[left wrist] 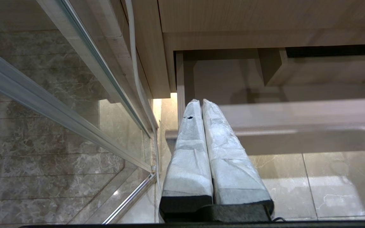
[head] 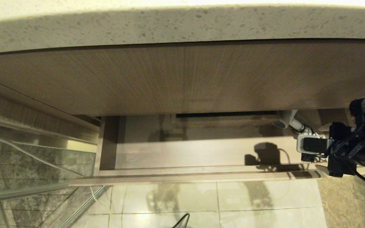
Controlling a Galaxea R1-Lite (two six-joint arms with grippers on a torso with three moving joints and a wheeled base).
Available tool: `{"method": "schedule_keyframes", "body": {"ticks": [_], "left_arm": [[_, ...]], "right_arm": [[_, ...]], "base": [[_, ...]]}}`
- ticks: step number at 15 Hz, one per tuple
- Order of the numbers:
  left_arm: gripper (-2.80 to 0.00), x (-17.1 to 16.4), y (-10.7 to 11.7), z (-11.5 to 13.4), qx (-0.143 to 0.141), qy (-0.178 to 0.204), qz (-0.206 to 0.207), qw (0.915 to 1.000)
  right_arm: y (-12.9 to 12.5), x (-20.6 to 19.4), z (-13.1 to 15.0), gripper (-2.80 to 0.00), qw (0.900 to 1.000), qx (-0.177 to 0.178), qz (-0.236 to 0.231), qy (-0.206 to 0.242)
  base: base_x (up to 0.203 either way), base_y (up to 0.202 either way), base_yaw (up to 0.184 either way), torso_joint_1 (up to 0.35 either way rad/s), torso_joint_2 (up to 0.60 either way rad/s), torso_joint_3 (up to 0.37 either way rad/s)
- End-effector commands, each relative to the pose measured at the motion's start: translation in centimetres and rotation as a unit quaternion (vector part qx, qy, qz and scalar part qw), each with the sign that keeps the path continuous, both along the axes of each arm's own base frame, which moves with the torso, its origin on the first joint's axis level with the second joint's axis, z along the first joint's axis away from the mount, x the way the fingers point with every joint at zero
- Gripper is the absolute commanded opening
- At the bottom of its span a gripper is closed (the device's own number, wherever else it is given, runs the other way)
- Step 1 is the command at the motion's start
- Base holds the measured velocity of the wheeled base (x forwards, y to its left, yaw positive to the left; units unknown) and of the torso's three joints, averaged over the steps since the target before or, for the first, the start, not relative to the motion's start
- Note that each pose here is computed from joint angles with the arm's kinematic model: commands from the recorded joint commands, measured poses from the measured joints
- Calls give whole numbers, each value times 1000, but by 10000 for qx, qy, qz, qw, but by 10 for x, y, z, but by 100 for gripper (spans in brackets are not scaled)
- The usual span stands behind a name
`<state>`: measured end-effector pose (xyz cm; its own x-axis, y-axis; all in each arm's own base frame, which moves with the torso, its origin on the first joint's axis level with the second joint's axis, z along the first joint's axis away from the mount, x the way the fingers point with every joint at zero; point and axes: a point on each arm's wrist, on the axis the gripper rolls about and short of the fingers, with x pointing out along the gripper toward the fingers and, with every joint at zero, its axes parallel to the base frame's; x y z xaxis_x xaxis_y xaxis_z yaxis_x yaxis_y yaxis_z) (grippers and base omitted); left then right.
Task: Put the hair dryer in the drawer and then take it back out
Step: Pull open the drawer
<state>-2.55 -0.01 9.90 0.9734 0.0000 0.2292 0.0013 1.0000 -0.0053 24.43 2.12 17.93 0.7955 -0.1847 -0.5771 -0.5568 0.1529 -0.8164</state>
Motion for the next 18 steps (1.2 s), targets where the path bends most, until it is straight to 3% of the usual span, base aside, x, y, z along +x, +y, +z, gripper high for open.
{"method": "schedule_keyframes", "body": {"ticks": [1, 3, 7, 12, 16, 17, 18], "left_arm": [[-280, 4, 0, -11, -2, 191, 0, 9998], [-280, 4, 0, -11, -2, 191, 0, 9998], [-280, 4, 0, -11, -2, 191, 0, 9998], [-280, 4, 0, -11, -2, 191, 0, 9998], [-280, 4, 0, -11, -2, 191, 0, 9998], [-280, 4, 0, -11, -2, 191, 0, 9998], [-280, 4, 0, -11, -2, 191, 0, 9998]], "right_arm": [[-3, 11, -9, 0, 9997, 16, -222, 125], [-4, 19, -12, 0, 9988, 203, -429, 117], [-19, 36, -15, 0, 9970, 194, -730, 139], [-48, 44, -20, 0, 9865, -123, -1625, 179], [-70, 40, -20, 0, 9786, -193, -2037, 233], [-72, 36, -22, -280, 9775, -200, -2081, 295], [-72, 32, -28, -280, 9761, -197, -2129, 397]], "base": [[0, 0, 0, 0, 0, 0], [0, 0, 0, 0, 0, 0], [0, 0, 0, 0, 0, 0], [0, 0, 0, 0, 0, 0], [0, 0, 0, 0, 0, 0], [0, 0, 0, 0, 0, 0], [0, 0, 0, 0, 0, 0]]}}
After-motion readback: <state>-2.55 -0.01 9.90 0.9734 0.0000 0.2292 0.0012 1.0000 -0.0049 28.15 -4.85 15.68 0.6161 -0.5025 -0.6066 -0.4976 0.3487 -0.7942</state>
